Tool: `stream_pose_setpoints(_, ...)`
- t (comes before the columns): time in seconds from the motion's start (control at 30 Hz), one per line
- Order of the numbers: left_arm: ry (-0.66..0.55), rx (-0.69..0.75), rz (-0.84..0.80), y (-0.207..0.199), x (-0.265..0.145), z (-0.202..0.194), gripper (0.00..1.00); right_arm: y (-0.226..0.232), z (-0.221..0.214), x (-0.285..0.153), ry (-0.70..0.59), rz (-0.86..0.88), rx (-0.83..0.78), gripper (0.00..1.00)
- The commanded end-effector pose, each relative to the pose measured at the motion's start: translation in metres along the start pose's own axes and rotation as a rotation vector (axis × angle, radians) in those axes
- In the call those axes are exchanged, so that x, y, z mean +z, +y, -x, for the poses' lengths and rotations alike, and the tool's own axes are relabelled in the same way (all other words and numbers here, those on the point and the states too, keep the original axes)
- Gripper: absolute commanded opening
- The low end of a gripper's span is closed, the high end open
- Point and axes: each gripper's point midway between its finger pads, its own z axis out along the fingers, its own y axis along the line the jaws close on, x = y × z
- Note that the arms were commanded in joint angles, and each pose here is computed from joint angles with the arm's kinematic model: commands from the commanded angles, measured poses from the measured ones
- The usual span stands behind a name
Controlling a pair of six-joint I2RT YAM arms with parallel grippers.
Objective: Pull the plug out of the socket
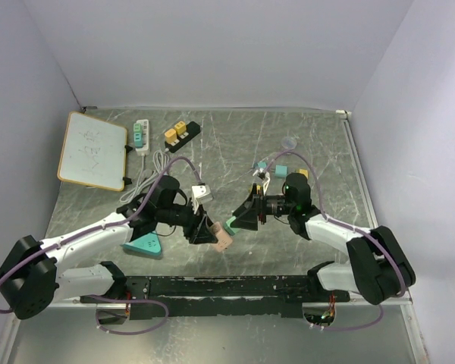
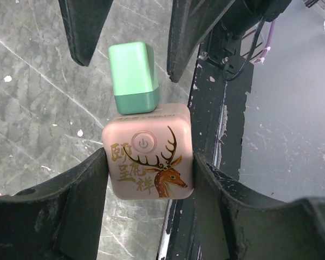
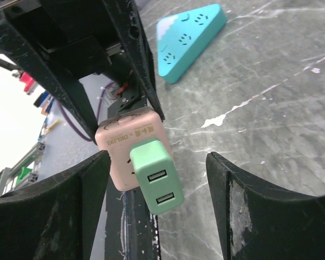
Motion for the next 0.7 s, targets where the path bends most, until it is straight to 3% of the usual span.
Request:
stream_pose_setpoints(0.0,-0.112,0.077,-0.073,-0.013,-0.009,0.039,0.16,0.018,0.001,0.001,-0.004,0.119,-0.025,0.69)
stream_pose_setpoints(0.27,-0.148,0.055,-0.113,-0.017,-0.012,0.045,0.16,0.017,-0.004,0.006,0.013,0.14,0.002,0.64)
stream_pose_setpoints(0.37,-0.13,0.037,-0.113,-0.015,-0.011,0.042,0.17,0.019,-0.003,0.007,0.011,0.152,0.006,0.44)
stream_pose_setpoints(0.43,-0.106,-0.003,-0.103,-0.011,-0.008,0.039,0.2,0.019,-0.002,0.007,0.01,0.154,0.003,0.25)
stream_pose_setpoints(0.47,-0.086,-0.026,-0.106,-0.009,-0.006,0.037,0.24,0.019,-0.001,0.007,0.006,0.153,0.0,0.17)
stream_pose_setpoints(0.53,-0.043,-0.07,-0.121,-0.007,-0.002,0.034,0.44,0.02,0.0,0.007,0.003,0.154,-0.012,0.0)
stream_pose_setpoints(0.57,-0.022,-0.1,-0.13,-0.005,0.001,0.03,0.54,0.021,0.001,0.007,-0.001,0.157,-0.015,0.0)
stream_pose_setpoints(0.6,-0.009,-0.126,-0.144,-0.005,0.003,0.027,0.74,0.023,0.002,0.007,-0.006,0.164,-0.023,0.0)
stream_pose_setpoints(0.67,-0.001,-0.17,-0.178,-0.005,0.009,0.024,0.88,0.025,0.004,0.006,-0.012,0.174,-0.029,0.0)
